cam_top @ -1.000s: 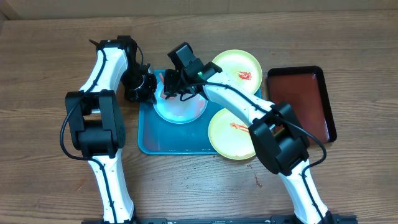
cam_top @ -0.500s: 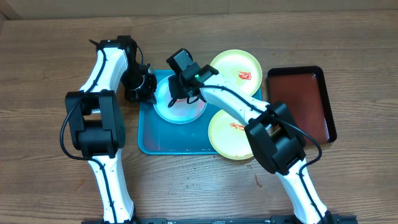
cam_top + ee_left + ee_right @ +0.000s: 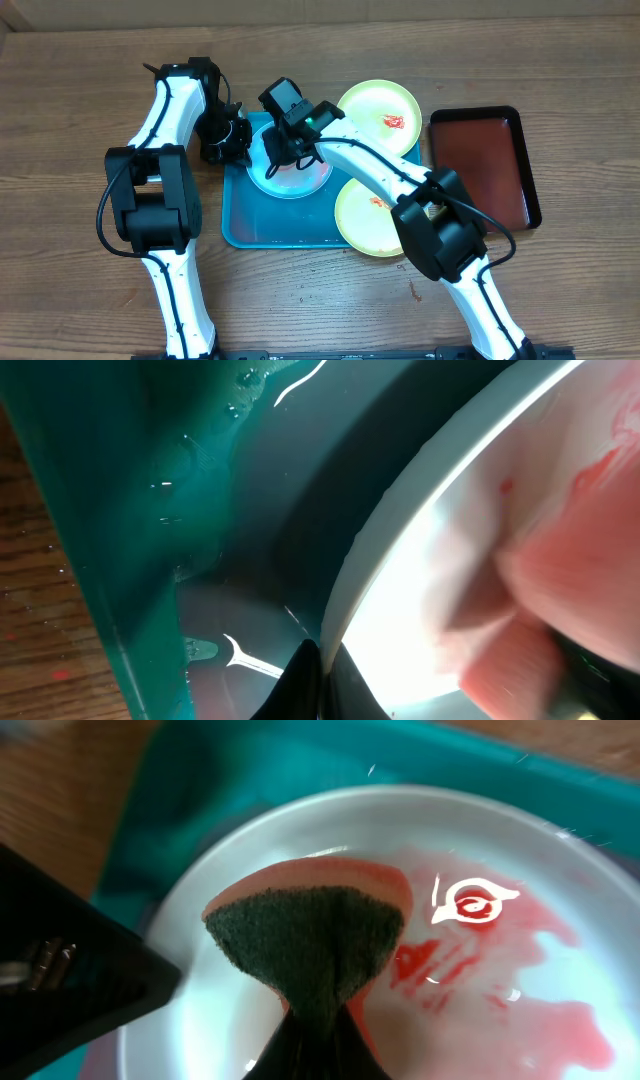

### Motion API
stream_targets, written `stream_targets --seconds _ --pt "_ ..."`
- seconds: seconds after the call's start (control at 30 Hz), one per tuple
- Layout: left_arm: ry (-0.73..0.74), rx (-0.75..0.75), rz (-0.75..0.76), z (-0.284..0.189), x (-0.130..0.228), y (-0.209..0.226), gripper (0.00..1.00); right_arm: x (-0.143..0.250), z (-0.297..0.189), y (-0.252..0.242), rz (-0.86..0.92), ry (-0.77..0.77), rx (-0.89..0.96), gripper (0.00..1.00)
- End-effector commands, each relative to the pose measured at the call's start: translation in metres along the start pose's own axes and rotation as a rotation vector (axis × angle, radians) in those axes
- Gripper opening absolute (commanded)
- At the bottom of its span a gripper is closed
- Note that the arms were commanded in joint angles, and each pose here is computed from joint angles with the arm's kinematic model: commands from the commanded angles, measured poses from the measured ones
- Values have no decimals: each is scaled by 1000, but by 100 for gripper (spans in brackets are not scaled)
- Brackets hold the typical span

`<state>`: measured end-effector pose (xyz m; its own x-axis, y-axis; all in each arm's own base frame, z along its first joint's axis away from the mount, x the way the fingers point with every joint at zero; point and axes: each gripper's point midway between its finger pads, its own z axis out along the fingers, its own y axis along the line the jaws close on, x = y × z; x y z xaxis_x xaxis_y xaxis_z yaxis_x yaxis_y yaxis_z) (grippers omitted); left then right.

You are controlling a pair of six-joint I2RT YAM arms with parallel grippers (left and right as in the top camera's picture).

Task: Clean dirty plates on tray and stack at the side
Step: 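Scrub the white plate's surface with the sponge in the right gripper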

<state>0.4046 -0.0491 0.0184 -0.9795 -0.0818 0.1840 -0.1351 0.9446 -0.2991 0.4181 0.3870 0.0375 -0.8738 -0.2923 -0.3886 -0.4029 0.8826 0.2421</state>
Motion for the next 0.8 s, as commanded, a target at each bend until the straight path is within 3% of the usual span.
stream_targets --seconds 0.0,0.17,0.47,0.77 --pt "-41 18 7 -16 0 -9 4 7 16 8 -50 29 -32 4" --pt "-41 18 7 -16 0 -9 4 4 25 3 -72 5 6 4" --pt "-41 3 14 -16 0 -7 4 -16 11 -67 -169 -95 432 4" --pt "-42 -13 14 -16 0 -4 4 -20 -1 -90 -277 -81 577 4"
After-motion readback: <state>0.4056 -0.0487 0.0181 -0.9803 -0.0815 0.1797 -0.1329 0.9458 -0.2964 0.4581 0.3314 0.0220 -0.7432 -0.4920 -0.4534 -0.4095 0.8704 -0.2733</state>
